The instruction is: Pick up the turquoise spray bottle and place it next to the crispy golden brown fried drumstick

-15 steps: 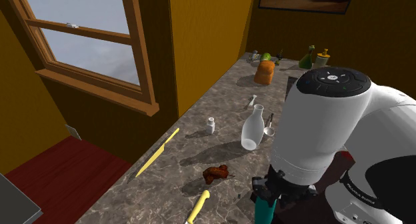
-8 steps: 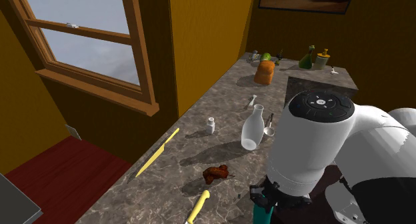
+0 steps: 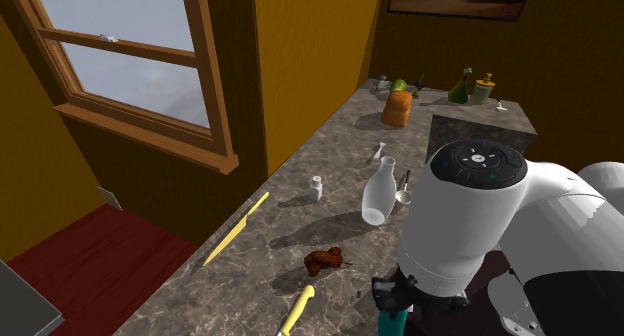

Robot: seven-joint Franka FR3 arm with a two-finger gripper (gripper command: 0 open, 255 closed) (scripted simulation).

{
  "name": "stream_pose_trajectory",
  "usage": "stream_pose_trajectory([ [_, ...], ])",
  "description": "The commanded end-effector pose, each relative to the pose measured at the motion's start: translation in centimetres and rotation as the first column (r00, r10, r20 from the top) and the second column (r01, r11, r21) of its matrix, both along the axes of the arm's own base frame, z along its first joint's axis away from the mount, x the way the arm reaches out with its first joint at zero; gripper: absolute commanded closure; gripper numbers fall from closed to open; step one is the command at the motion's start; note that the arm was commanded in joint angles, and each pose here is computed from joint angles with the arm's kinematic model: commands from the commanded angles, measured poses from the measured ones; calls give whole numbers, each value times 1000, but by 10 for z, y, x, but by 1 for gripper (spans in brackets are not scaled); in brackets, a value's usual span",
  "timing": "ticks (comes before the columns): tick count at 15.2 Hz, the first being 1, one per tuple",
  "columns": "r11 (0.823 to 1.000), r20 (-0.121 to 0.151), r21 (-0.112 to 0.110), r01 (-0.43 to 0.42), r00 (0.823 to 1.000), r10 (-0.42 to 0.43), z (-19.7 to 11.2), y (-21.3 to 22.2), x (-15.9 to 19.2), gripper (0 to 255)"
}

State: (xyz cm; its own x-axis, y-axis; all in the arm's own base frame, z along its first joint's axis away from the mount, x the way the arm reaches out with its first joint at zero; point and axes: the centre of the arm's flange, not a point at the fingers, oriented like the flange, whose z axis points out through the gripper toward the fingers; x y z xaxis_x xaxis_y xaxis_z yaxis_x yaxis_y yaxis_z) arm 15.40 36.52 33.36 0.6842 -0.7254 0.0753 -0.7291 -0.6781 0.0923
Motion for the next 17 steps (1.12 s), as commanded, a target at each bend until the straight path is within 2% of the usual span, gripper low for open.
stream_pose_trajectory([
  [1, 1000, 0, 0, 0, 1000, 0, 0, 0, 0, 0],
  [5, 1000, 0, 0, 0, 1000, 0, 0, 0, 0, 0],
  [9, 1000, 0, 0, 0, 1000, 0, 50, 6, 1, 0],
  [17, 1000, 0, 0, 0, 1000, 0, 50, 6, 1, 0],
])
